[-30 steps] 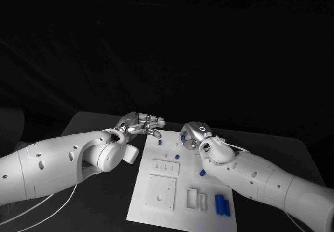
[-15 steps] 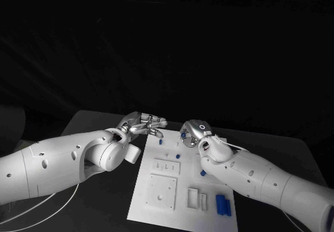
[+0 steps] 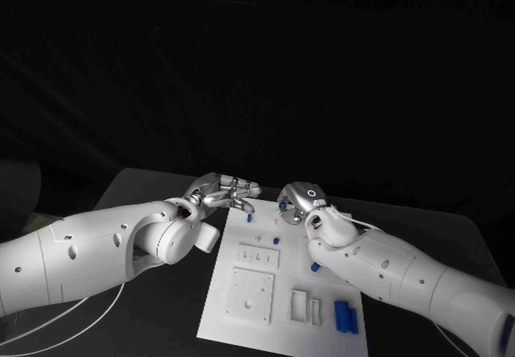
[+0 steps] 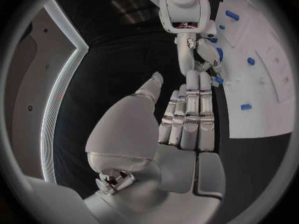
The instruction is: Assemble the parts on the task board
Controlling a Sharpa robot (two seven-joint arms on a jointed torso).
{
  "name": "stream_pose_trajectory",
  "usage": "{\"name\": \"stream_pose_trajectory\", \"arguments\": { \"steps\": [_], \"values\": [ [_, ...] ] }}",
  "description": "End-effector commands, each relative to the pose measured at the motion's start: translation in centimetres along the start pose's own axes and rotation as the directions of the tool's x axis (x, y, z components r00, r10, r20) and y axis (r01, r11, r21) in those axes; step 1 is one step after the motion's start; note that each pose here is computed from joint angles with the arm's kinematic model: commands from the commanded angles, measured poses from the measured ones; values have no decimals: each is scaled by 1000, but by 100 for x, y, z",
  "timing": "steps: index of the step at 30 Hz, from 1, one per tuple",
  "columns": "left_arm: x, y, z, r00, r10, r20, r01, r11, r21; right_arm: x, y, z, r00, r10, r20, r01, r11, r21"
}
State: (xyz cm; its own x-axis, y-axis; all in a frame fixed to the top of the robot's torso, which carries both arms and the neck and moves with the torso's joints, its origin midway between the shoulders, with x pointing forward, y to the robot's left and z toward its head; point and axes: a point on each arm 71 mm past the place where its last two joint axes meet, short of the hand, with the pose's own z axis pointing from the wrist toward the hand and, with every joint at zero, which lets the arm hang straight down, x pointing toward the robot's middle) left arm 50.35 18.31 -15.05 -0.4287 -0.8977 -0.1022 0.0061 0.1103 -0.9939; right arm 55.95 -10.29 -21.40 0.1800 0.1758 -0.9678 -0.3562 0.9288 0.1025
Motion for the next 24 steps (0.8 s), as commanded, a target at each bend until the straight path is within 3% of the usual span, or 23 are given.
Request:
{"name": "stream_pose_trajectory", "arguments": {
  "steps": [1, 24],
  "values": [
    [38, -21, 9, 1000, 2, -20, -2, 1000, 8, 8, 16, 11, 1000, -12, -5, 12, 1000, -8],
    [41, -41, 22, 1000, 6, -20, -5, 1000, 10, 34, 60, 14, 999, -19, -47, 18, 1000, -20]
  ]
}}
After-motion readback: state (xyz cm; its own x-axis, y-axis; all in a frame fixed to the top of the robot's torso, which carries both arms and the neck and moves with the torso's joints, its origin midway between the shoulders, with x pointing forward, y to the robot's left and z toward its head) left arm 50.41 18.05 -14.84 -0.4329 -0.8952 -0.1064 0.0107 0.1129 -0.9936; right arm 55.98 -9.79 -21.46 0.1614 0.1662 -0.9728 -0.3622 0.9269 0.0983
